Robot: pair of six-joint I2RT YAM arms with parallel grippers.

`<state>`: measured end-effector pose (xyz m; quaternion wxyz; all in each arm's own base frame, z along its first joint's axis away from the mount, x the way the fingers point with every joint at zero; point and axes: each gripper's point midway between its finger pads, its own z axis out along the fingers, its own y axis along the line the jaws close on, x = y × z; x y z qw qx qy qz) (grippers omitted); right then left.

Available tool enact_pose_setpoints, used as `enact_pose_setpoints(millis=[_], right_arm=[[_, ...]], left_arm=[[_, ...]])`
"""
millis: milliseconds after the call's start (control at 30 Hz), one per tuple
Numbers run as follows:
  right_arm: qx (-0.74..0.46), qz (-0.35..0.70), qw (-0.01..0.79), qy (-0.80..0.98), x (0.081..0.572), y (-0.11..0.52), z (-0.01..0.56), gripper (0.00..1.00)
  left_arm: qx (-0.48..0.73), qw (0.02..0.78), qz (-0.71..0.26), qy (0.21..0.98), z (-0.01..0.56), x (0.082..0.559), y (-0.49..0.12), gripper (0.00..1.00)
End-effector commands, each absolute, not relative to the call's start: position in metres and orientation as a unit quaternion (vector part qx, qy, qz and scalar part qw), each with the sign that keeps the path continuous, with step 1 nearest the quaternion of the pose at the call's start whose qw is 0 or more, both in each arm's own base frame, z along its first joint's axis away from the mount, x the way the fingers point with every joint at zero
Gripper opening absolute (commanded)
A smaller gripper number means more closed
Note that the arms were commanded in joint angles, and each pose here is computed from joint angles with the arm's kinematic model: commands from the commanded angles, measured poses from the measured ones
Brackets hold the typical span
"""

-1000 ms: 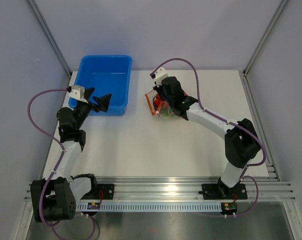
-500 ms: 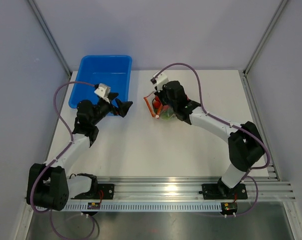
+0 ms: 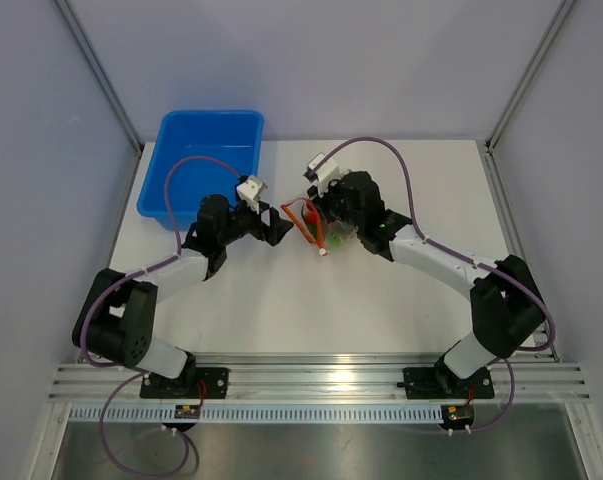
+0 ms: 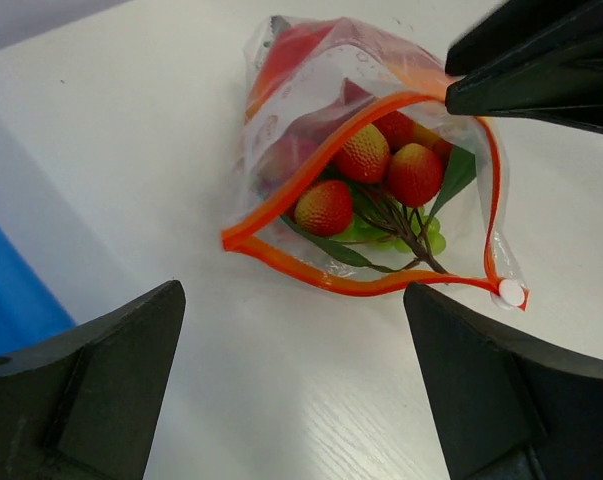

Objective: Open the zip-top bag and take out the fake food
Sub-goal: Pick up the fake fruit from the zipper food storage bag.

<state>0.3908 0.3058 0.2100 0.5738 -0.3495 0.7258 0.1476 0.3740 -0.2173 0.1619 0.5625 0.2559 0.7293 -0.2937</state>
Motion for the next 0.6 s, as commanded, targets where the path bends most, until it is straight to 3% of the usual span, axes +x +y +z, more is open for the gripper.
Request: enact_pose_setpoints(millis=[0,233,567], right_arm=[[-0.335,0.175,0.615,0.692,0.386,0.31,0.251,0.35],[-0.269,0.179,0.627,0.708,0.384,0.295,0.263,0.42],[-0.132,0.062,0.635,0.759,0.412,0.24,0.262,0.43]], left_arm=[[0.271,0.596,-0.278,0.703,0.182,0.386,-0.229,0.94],[0.283,0.569,-0.287,0.716,0.164,0.381,-0.25,0.93],[0.259,0.555,-0.25,0.75,0.142,0.385,-0.239,0.82]])
